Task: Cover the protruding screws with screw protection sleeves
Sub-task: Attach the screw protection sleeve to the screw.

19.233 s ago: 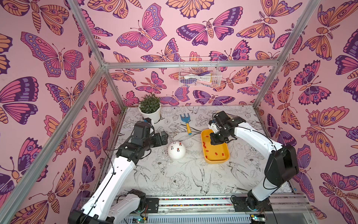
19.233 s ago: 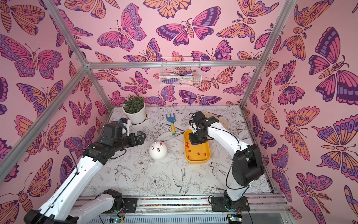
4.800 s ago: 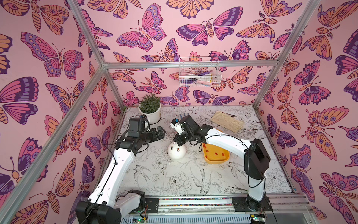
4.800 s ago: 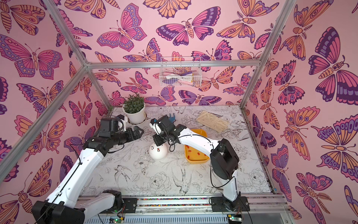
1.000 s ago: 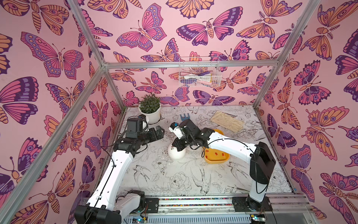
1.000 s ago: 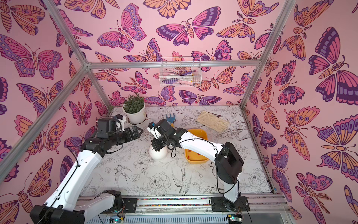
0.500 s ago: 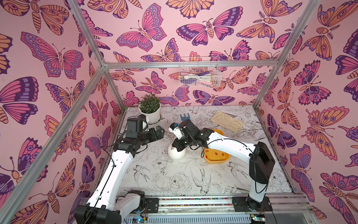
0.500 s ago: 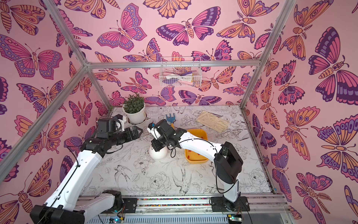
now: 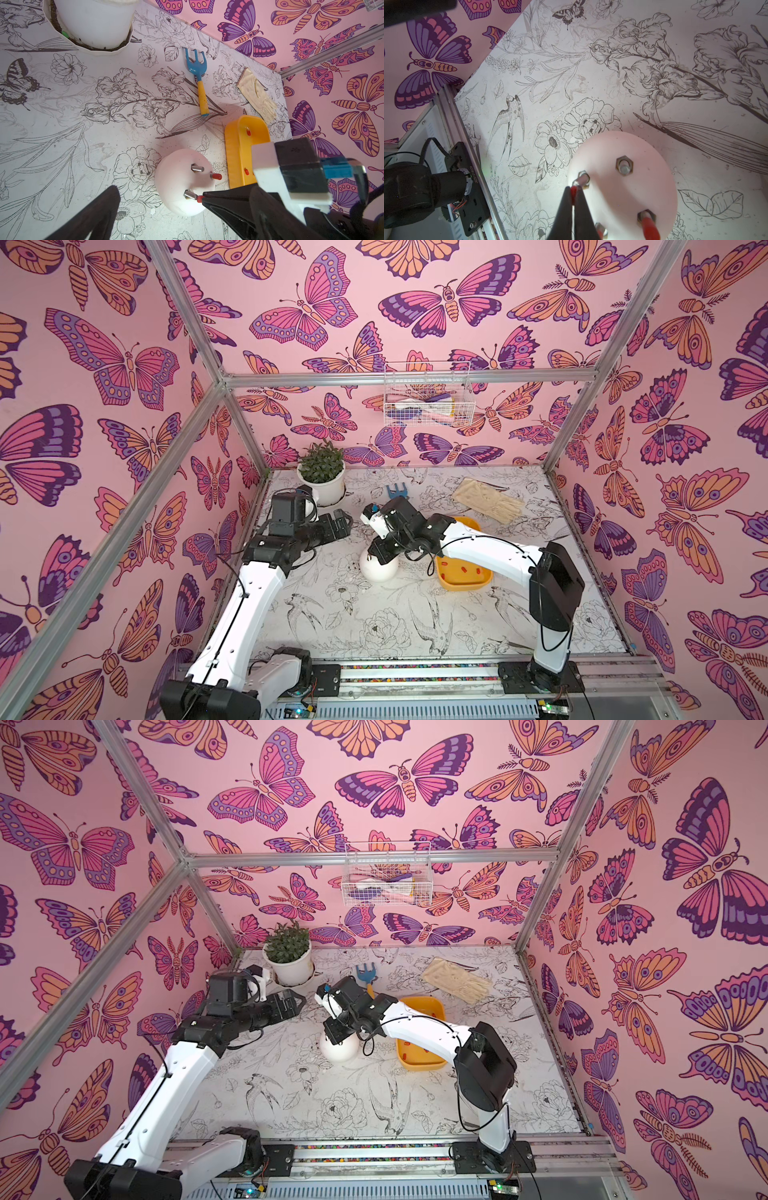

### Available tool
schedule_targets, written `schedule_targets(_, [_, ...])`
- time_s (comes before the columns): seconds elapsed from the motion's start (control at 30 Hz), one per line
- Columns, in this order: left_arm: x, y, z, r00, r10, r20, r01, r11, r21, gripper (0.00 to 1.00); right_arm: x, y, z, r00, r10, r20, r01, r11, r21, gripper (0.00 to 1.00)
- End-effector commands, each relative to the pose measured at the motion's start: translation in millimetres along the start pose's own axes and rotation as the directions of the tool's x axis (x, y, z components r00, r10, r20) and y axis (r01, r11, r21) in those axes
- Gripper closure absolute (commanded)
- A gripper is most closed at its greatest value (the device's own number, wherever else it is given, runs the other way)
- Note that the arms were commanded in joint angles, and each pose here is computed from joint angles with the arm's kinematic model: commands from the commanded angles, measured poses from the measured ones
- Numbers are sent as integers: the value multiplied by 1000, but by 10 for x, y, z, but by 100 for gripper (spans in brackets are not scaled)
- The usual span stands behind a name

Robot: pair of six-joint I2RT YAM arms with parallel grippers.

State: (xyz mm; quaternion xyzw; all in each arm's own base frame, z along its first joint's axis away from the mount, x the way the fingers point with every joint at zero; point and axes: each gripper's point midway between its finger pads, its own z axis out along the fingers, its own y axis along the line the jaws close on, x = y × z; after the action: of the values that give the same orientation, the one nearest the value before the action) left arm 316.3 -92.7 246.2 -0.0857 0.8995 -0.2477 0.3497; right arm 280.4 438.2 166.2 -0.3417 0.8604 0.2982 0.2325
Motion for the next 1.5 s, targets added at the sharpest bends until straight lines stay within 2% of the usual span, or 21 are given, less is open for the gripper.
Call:
schedule_targets(0.0, [22,9,-13,1000,0,-7,0,1000,6,0,-88,22,-18,1000,-15,13,15,1000,3,93])
schedule_targets(1.47, [21,7,-28,1000,2,-3,-2,1000,8,0,33,-57,64,1000,7,-23,-7,1000,3,92])
